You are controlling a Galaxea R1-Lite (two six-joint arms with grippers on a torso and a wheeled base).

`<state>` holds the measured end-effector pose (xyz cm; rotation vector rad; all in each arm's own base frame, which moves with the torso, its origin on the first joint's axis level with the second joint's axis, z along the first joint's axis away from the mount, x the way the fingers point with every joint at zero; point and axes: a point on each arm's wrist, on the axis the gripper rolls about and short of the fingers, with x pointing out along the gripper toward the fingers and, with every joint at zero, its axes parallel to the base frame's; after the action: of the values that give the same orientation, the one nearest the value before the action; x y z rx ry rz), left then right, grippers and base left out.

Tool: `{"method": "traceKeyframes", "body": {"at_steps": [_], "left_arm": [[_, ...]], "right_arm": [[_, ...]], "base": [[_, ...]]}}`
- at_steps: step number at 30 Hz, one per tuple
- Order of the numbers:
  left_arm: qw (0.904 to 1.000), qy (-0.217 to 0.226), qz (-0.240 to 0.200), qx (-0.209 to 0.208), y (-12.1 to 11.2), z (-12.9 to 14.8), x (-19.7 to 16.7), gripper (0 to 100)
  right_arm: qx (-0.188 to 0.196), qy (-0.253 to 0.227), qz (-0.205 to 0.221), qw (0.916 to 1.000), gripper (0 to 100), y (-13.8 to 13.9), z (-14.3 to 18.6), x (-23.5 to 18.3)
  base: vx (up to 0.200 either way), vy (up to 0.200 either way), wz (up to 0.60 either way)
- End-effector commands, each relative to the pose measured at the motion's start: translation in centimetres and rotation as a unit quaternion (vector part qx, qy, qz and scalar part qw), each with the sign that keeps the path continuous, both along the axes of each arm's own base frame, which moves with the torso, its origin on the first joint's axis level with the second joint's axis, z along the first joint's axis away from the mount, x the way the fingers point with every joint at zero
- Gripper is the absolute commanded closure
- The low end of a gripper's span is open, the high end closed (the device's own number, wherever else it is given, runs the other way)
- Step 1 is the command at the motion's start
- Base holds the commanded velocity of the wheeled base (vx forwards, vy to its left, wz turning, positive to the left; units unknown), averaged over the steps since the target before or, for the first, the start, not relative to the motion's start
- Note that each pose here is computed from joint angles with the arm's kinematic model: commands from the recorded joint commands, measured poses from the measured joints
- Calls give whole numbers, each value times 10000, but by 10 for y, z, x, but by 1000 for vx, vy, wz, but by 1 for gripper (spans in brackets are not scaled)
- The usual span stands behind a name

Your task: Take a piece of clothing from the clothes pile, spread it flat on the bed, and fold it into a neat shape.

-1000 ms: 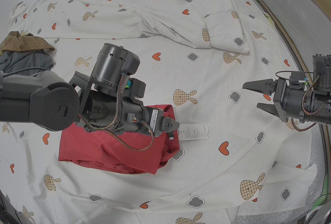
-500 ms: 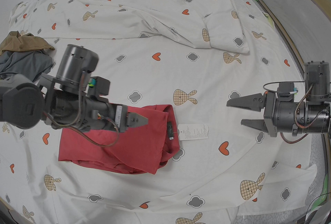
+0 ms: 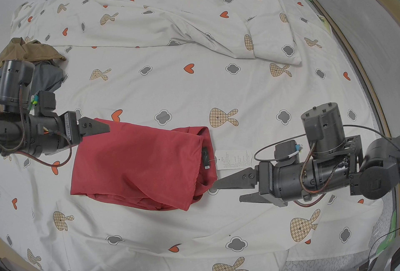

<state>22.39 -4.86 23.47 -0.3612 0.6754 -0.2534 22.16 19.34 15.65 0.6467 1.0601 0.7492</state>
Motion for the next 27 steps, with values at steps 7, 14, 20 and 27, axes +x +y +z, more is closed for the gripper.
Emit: {"method": "traceKeyframes", "body": {"at_steps": [7,14,20,27], "left_arm": [[9984,-474,134,-294,22,15,-31,0],[9972,-679,126,-302,24,23,-41,0],[9970,-695,126,-304,24,23,-43,0],[9977,-606,117,-288,23,20,-38,0]], "right_arm": [[49,281,599,9978,0,46,-25,28],[108,278,715,9970,0,70,-30,40],[125,272,828,9961,0,85,-34,42],[188,288,746,9966,100,81,-29,44]], "base": [[0,0,0],[0,0,0],[0,0,0],[0,0,0]]}}
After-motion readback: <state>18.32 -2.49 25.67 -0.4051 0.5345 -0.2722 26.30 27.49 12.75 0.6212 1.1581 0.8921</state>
